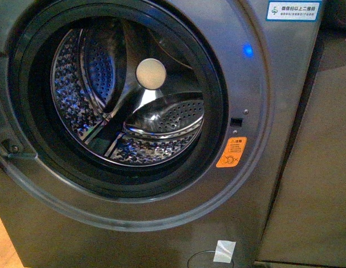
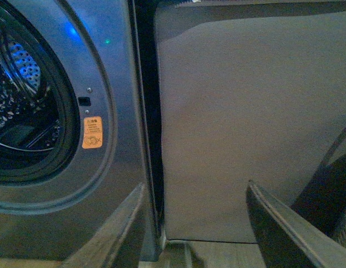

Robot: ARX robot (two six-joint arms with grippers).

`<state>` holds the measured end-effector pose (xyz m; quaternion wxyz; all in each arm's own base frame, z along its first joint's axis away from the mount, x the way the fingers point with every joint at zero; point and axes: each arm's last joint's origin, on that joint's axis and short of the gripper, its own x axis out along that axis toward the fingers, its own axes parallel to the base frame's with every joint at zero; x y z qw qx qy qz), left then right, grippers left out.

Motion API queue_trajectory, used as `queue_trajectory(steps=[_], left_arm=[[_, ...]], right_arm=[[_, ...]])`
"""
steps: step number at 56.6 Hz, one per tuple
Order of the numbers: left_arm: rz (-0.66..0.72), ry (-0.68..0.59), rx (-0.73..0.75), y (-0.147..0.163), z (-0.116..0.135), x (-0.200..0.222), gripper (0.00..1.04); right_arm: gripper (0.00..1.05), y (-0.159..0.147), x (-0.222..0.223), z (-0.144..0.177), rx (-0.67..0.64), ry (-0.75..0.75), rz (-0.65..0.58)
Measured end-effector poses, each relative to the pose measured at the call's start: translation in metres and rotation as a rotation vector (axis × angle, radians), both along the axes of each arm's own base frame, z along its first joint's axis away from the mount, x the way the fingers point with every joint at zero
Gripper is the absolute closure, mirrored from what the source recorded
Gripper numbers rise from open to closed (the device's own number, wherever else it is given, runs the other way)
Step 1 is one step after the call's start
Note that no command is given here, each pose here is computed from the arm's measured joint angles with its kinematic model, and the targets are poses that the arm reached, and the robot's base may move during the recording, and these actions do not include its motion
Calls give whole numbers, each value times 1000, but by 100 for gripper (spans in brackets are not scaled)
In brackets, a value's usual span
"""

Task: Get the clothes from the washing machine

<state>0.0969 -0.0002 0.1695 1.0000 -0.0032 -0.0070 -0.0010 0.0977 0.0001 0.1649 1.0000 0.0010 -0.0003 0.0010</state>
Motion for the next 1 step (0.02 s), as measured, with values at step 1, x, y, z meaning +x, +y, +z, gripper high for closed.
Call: queue_trajectory(steps=[1], left_arm=[[0,0,0,0,0,0,50]], right_arm=[[46,0,0,0,0,0,0]])
